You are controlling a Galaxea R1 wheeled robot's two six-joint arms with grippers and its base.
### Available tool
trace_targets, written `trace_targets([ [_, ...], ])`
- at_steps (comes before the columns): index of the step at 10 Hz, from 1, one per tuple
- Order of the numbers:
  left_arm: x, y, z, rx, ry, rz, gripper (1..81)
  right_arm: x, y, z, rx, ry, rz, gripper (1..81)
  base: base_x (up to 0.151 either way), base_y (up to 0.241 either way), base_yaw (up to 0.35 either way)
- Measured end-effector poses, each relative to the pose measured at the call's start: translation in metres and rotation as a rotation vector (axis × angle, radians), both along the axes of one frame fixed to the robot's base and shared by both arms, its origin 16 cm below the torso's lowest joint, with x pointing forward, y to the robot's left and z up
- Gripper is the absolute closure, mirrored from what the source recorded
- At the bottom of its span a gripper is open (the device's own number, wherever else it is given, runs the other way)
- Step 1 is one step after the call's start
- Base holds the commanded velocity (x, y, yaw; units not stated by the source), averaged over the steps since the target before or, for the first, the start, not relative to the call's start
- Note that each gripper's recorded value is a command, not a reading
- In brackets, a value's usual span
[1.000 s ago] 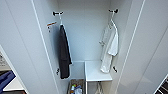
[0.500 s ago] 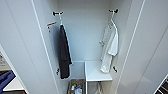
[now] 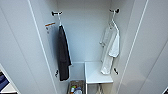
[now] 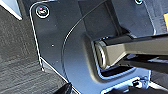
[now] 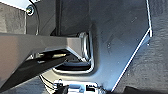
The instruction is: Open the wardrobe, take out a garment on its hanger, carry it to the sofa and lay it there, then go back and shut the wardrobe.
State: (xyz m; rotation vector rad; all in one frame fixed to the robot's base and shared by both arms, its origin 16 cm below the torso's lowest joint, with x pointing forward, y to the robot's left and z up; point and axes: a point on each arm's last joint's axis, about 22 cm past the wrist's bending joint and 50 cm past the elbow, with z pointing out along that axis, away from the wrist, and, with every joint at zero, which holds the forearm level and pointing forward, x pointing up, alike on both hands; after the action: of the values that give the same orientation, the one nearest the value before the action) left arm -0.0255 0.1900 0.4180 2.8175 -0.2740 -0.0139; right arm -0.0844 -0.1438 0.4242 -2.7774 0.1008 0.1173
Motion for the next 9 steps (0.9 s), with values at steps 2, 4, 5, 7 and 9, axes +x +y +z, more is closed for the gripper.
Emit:
trace_targets([
  [2, 0.0071, 0.0001, -0.0001, 0.0, -0.01, 0.001, 1.0, -0.0001, 0.0, 0.0001, 0.0, -0.001, -0.001, 1.0, 0.112, 0.0, 0.0],
  [4, 0.0047, 0.0, -0.0001, 0.0, -0.008, 0.0, 1.0, -0.0026, -0.0002, 0.0002, 0.0, 0.002, -0.001, 1.0, 0.112, 0.0, 0.0],
  [5, 0.0047, 0.0, -0.0001, 0.0, -0.007, 0.001, 1.0, -0.002, -0.0002, 0.0002, 0.0, 0.001, -0.001, 1.0, 0.113, 0.0, 0.0],
  [7, 0.0053, 0.0, -0.0001, 0.0, -0.008, 0.001, 1.0, -0.0024, 0.0002, 0.0003, 0.0, 0.002, -0.001, 1.0, 0.113, 0.0, 0.0],
  [9, 0.0047, -0.0003, 0.0, 0.0, -0.007, 0.001, 1.0, -0.0024, -0.0002, 0.0002, 0.0, 0.002, -0.001, 1.0, 0.113, 0.0, 0.0],
])
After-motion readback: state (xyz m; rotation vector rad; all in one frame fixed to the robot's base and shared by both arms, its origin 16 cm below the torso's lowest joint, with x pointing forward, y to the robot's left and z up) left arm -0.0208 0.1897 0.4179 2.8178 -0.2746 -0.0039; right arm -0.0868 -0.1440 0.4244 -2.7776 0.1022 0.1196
